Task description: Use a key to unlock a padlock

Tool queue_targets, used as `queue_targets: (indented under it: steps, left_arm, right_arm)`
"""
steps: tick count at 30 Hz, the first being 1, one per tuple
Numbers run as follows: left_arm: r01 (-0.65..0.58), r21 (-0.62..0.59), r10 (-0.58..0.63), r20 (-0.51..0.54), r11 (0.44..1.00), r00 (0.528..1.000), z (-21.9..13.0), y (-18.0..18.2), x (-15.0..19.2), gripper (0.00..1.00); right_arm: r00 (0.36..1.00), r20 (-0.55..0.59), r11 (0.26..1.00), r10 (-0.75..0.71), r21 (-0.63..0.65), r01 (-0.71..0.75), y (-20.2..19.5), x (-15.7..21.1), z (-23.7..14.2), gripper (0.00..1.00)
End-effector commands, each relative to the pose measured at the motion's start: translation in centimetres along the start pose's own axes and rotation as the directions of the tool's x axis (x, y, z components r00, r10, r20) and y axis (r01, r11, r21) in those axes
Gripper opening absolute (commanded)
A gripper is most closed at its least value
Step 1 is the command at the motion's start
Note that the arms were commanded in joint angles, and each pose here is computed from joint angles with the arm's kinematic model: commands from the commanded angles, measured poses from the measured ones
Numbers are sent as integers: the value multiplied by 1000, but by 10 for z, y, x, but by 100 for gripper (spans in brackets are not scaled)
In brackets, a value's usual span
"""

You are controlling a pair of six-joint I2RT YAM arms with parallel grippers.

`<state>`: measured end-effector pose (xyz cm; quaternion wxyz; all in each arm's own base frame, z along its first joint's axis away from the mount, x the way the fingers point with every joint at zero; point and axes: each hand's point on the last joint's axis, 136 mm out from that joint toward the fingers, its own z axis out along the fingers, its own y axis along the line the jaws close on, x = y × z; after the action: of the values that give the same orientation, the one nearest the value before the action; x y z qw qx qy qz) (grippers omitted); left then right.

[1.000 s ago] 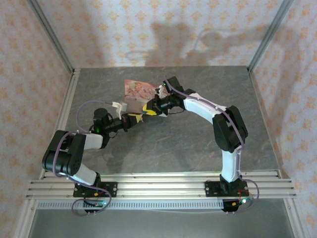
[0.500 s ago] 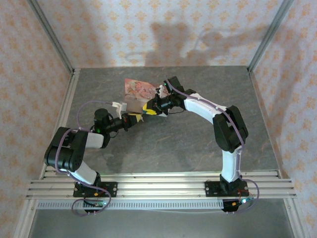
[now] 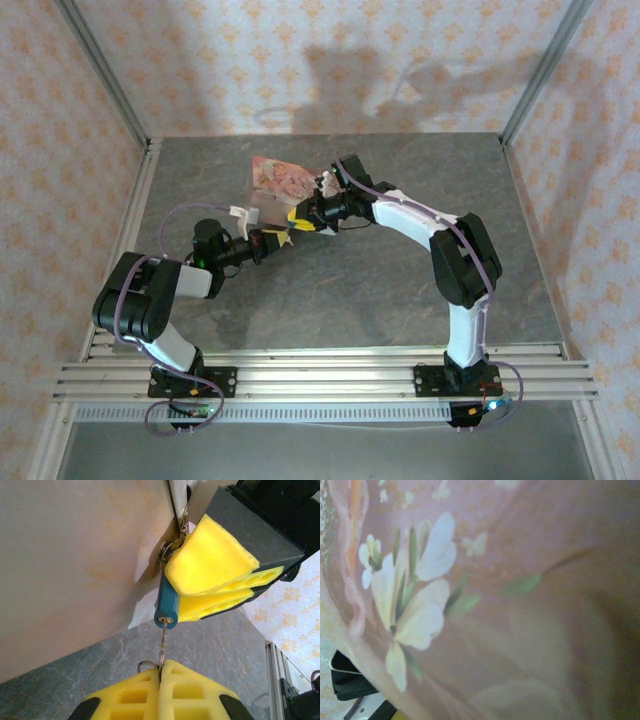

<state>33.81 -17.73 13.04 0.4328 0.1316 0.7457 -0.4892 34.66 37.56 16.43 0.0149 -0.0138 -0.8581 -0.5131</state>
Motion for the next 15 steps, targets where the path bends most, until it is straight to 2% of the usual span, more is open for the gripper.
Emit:
queue_targets:
  steps: [1, 8, 15]
  left_arm:
    - [-45, -6, 45, 45, 999, 998, 5, 0, -16, 0]
    - [-48, -8, 48, 41, 999, 998, 4, -3, -18, 0]
    - [-27, -1, 27, 28, 1000, 999, 6, -4, -17, 0]
  right_arm:
    - [998, -46, 996, -47, -81, 43, 29, 15, -11, 0]
    - [996, -61, 998, -64, -1, 64, 13, 21, -13, 0]
    - [996, -57, 998, -66, 19, 68, 10, 20, -13, 0]
